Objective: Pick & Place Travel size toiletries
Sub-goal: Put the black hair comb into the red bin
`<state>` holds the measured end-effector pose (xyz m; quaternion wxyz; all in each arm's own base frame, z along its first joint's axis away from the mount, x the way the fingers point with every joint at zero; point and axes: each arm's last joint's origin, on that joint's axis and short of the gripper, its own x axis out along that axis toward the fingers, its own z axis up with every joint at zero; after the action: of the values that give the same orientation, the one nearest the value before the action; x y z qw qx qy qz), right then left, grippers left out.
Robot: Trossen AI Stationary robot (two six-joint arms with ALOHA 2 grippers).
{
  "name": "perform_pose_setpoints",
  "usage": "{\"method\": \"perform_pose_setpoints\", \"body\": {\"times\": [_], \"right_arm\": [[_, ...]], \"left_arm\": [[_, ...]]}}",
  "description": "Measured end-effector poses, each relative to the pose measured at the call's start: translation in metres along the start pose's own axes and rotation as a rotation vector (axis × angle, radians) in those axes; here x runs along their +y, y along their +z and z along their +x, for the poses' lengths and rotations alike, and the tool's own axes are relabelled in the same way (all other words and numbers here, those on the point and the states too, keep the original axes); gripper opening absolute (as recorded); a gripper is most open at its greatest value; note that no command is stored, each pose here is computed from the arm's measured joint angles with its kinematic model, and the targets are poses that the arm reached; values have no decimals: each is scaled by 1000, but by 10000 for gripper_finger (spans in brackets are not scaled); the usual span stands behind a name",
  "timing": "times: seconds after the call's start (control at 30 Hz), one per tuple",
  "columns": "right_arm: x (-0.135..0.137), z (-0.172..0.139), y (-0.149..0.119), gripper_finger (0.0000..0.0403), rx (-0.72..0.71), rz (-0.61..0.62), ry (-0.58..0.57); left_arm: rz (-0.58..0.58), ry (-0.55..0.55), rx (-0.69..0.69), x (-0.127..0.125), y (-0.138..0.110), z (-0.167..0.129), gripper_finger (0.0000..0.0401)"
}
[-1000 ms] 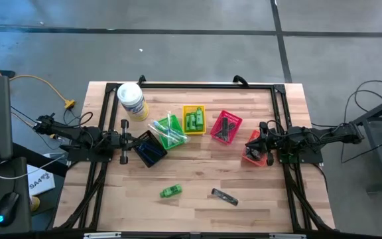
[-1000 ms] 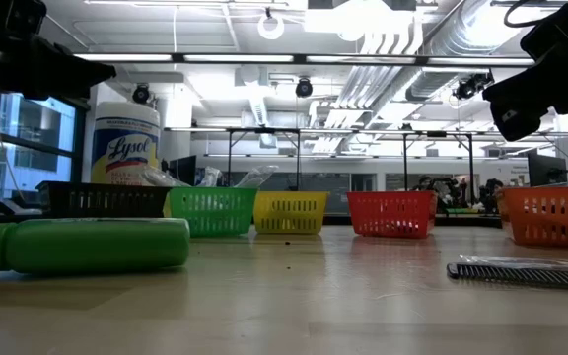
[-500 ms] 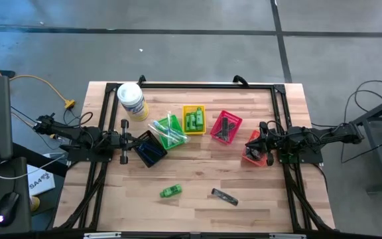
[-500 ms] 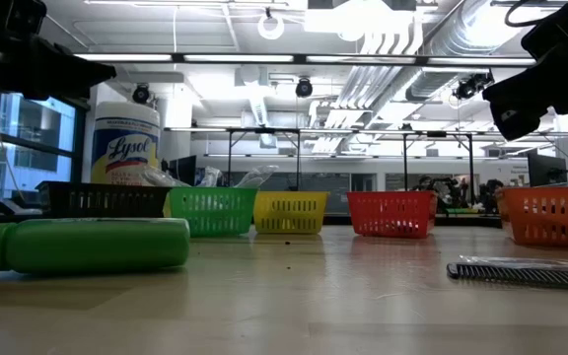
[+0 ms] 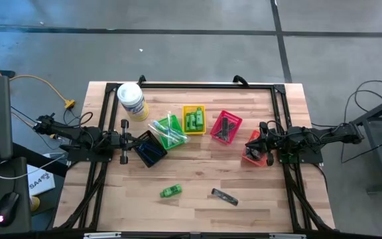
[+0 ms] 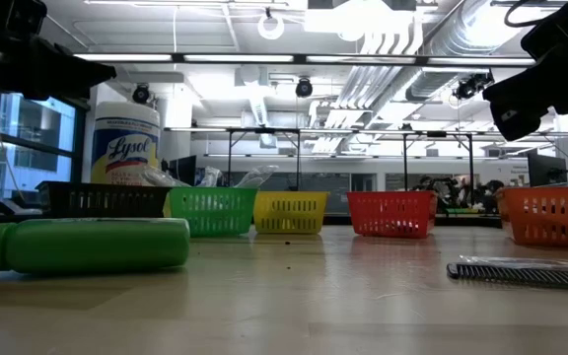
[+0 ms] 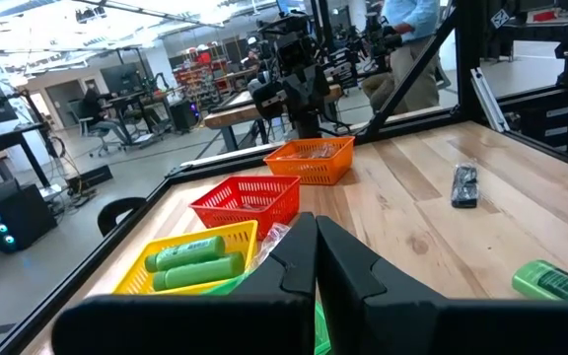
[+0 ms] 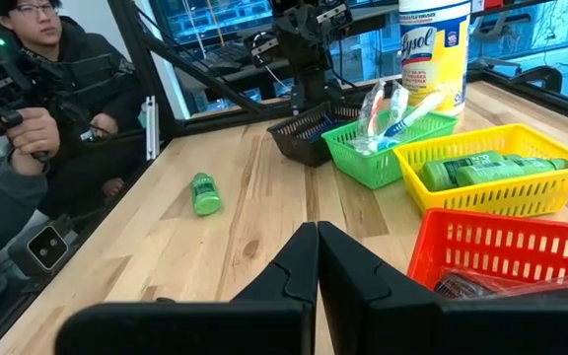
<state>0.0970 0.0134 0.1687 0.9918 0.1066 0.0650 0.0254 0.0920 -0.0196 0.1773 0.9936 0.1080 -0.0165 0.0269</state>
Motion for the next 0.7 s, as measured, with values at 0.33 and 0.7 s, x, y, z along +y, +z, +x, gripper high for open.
{"method": "perform_pose_setpoints", "body": {"times": [0.33,0.7], "right_arm": [[0,0,0,2,-1,-17,-1],[1,0,4,2,-44,-13,18]], "left_arm": [[1,0,1,0,0,0,0],[-3,0,2,0,0,0,0]]}}
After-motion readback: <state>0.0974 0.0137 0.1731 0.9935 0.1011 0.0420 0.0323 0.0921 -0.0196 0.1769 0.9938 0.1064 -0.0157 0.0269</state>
